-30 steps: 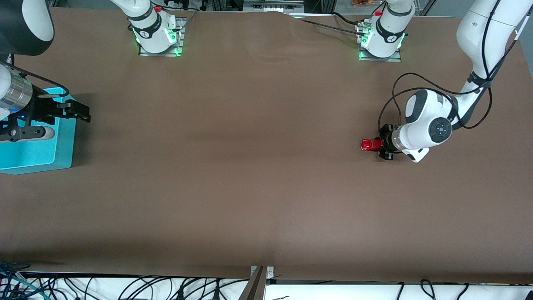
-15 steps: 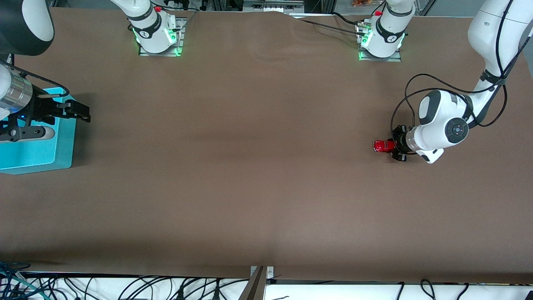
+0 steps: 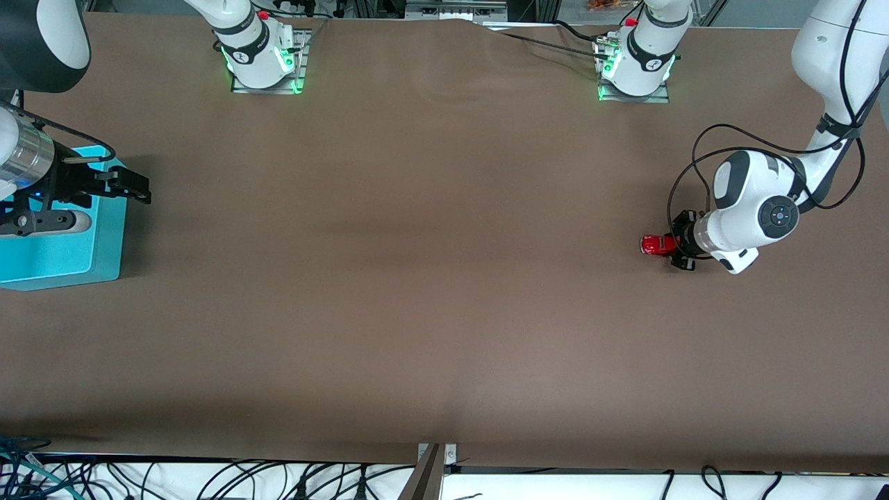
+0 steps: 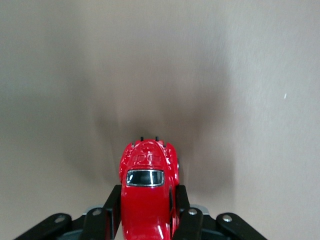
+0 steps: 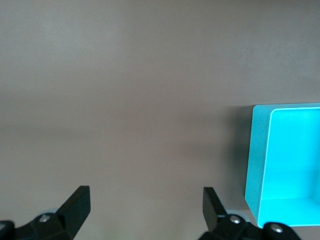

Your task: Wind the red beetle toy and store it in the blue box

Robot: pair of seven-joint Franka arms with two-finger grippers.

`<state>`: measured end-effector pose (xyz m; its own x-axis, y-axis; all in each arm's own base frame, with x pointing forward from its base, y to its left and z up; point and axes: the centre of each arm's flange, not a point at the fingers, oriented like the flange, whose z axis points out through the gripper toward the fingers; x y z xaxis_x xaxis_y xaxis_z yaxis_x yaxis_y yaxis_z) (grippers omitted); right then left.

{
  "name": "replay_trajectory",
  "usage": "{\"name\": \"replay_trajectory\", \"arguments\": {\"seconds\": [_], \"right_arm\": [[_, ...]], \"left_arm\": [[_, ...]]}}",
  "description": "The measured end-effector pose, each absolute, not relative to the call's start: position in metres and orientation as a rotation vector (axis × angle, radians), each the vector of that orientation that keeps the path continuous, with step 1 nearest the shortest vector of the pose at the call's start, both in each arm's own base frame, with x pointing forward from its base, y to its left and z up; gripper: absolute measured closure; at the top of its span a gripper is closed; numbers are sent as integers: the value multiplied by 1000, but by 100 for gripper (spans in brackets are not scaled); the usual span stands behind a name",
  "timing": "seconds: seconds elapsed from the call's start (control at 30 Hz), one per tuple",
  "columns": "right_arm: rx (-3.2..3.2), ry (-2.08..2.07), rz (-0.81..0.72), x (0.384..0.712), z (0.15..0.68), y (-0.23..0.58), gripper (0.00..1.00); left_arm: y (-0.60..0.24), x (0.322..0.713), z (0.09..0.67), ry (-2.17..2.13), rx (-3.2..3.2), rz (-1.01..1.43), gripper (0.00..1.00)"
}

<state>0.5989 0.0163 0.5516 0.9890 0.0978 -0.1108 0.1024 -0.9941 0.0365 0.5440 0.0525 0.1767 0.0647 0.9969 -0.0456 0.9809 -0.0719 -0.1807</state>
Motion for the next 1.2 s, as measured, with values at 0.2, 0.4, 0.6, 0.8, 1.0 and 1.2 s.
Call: {"name": "replay_trajectory", "arguments": {"seconds": [0.2,0.4,0.6,0.8,1.0,1.2], "right_arm": [[3091,156,-169,599,552,16,0],[3091,156,-169,599,552,16,0],[3091,156,-169,599,551,16,0],[3091,156,-169,599,551,16,0],[3091,156,-169,599,551,16,0],[3091,156,-169,599,551,16,0]], "left_arm": [[63,545,177,-2058,-2219,228,54],[71,545,177,-2054,-2221,221,54],[72,545,177,-2053,-2220,219,54],[74,546,177,-2056,-2217,217,54],[76,546,177,-2060,-2213,216,54],[81,547,171,-2077,-2203,222,39]]}}
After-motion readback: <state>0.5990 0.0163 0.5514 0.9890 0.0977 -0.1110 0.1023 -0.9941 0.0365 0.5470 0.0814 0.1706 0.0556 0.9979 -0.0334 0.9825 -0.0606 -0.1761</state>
